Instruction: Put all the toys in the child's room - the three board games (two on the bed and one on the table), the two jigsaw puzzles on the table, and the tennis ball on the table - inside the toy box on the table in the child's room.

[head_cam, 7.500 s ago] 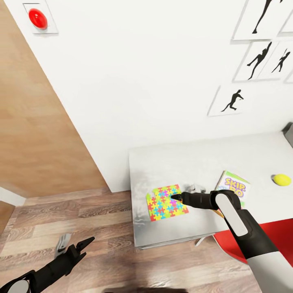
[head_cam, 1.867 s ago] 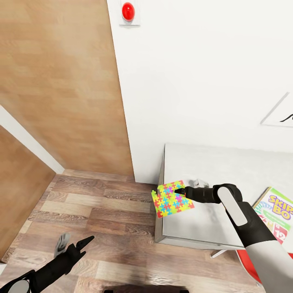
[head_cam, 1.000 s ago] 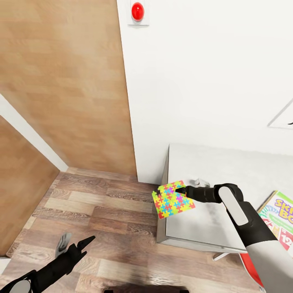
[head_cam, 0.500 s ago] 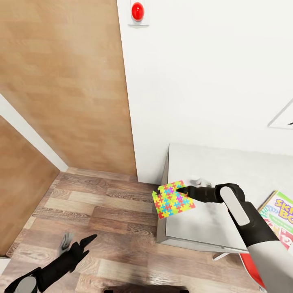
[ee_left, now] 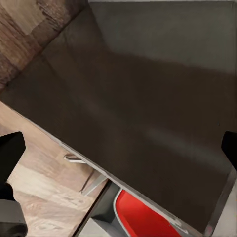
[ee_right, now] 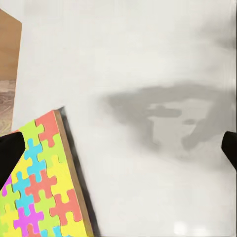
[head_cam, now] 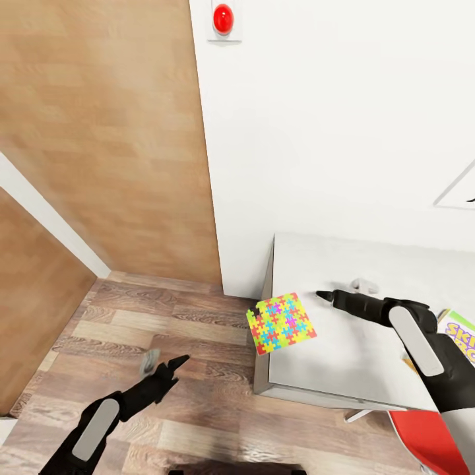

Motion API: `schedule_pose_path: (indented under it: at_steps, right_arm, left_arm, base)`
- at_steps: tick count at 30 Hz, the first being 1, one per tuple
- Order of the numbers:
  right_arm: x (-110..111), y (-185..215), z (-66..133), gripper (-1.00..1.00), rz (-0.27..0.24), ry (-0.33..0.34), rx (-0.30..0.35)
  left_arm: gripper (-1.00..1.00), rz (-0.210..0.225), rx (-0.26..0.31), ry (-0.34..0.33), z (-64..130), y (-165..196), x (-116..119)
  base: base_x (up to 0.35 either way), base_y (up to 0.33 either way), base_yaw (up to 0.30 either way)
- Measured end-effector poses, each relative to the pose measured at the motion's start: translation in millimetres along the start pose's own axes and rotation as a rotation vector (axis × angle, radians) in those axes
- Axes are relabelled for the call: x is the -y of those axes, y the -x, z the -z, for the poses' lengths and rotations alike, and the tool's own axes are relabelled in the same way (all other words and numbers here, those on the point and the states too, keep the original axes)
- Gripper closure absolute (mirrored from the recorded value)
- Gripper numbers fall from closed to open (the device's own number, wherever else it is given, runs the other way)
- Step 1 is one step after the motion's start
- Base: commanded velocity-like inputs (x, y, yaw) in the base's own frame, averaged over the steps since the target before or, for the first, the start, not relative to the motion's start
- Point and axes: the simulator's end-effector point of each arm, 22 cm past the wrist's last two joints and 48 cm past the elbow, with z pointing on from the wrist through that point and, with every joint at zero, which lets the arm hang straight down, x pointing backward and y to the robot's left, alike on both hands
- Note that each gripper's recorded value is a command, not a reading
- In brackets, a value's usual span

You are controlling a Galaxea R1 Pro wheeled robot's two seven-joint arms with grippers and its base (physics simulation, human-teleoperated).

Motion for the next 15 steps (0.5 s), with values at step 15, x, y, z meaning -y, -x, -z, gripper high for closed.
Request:
schedule_pose_path:
  at_steps: [15]
  right_arm:
    - [10,8,24.0,-1.0,-0.013,0.02,0.075]
  left_arm:
    - [-1.0,-0.11,-0.005,-0.053,-23.4,6,27]
  base:
    - [0.0,0.0,0.0]
